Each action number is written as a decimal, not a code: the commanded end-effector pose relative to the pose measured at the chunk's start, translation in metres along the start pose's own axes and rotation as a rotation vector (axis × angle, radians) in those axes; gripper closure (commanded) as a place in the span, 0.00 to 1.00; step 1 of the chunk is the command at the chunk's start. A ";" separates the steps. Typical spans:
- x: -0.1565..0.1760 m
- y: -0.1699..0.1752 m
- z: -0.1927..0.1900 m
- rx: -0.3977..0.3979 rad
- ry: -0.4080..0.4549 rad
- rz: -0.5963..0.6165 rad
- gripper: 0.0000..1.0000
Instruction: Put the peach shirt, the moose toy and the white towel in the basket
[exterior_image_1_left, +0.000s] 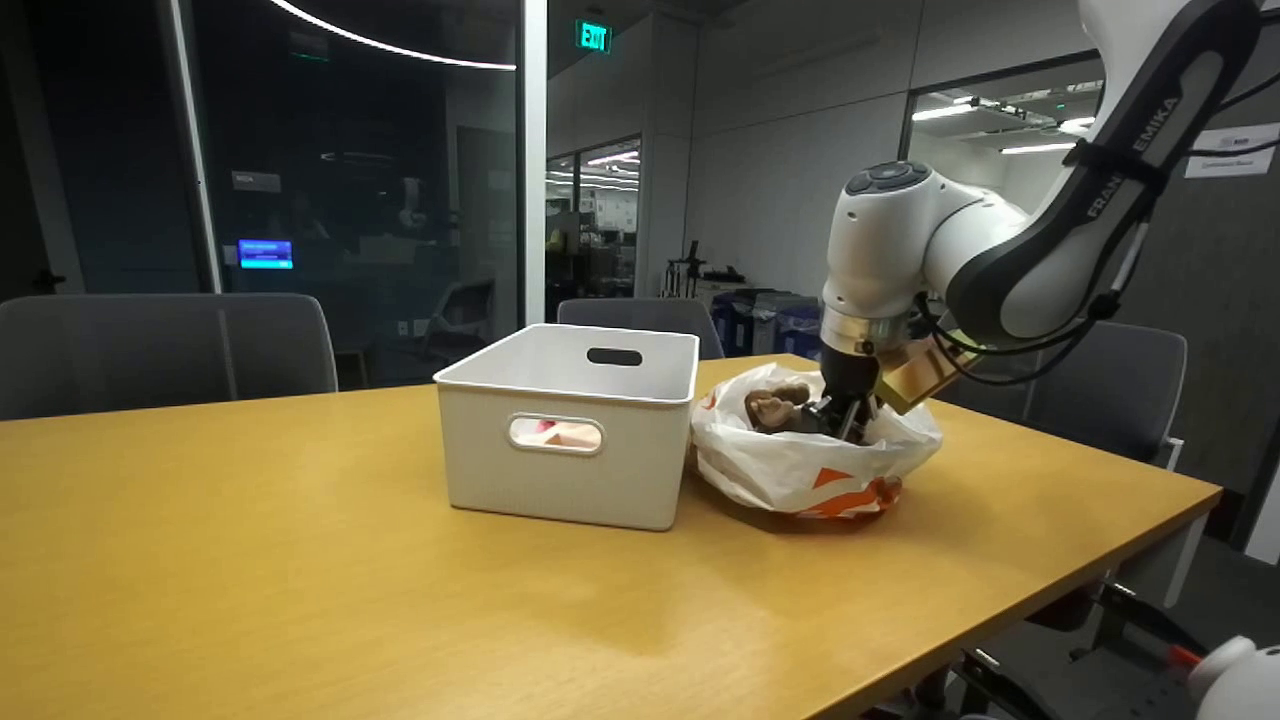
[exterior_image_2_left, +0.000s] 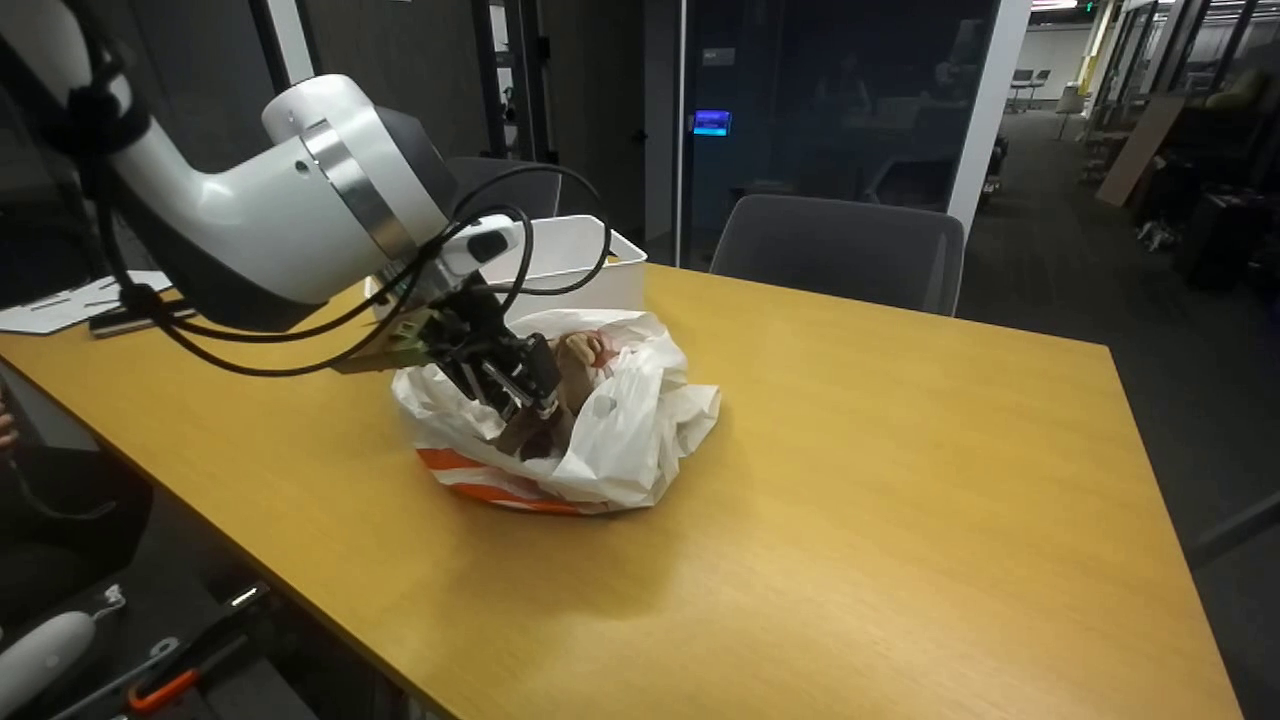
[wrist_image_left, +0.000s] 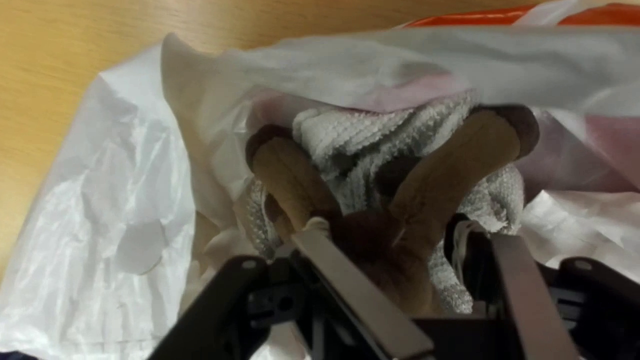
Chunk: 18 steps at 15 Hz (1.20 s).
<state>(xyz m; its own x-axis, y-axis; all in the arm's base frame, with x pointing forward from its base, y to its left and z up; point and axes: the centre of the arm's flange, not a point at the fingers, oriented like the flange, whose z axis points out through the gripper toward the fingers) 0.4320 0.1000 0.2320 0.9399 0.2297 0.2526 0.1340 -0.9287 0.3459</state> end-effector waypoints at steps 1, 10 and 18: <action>0.005 0.005 -0.003 0.018 0.042 -0.019 0.68; 0.016 0.024 -0.044 -0.022 0.146 0.022 0.82; 0.045 0.044 -0.154 -0.180 0.381 0.014 0.83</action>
<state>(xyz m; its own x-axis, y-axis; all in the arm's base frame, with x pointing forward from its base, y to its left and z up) 0.4434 0.1034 0.3531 0.8209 0.2702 0.5032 0.0578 -0.9158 0.3974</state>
